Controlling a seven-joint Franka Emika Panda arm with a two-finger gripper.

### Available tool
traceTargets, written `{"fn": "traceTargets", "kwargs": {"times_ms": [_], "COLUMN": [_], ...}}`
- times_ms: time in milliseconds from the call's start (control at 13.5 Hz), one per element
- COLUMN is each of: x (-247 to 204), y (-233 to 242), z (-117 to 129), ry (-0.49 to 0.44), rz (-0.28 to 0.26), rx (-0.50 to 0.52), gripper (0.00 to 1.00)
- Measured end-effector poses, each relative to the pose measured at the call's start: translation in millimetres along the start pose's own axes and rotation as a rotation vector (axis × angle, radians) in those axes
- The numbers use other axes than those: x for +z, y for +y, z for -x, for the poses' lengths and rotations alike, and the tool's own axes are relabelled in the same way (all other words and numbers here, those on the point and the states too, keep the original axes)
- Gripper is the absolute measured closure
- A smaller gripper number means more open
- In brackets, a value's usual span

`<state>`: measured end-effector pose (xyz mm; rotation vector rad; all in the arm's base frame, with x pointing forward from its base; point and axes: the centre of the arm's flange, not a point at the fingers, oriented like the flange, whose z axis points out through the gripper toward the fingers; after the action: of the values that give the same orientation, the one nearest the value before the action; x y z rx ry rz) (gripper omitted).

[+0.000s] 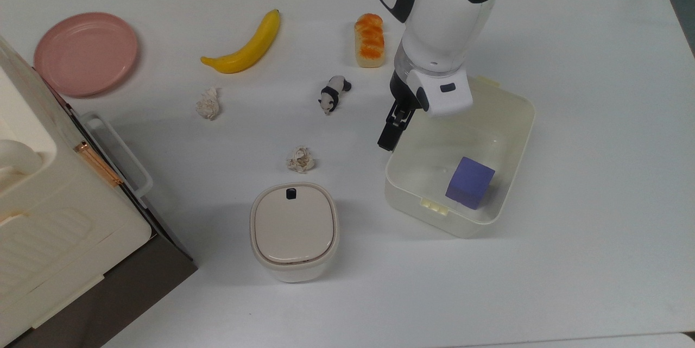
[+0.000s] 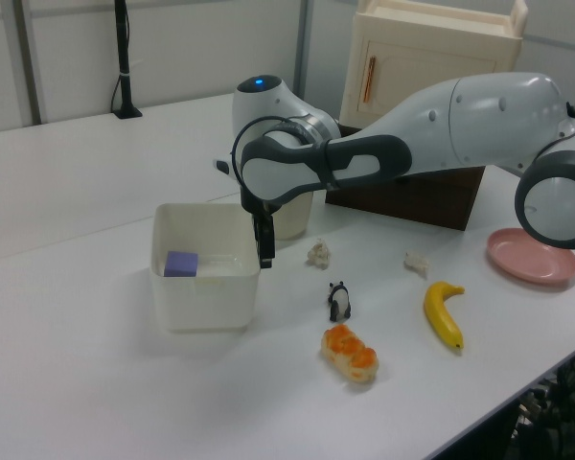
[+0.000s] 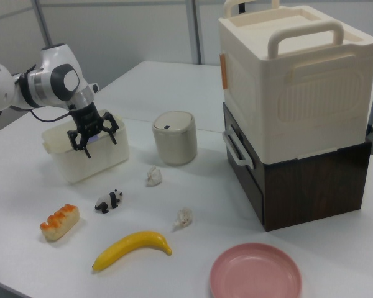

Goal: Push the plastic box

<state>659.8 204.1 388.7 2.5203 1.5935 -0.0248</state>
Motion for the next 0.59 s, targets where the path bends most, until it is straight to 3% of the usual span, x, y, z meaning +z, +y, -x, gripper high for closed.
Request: {"fn": "traceTargets", "kwargs": {"times_ms": [223, 595], "x": [-30, -100], "y": [22, 43], "z": [31, 126], "ry": [0.015, -0.024], "rz": [0.024, -0.055], "rx": [0.065, 0.49], "gripper": [0.0, 0.0]}}
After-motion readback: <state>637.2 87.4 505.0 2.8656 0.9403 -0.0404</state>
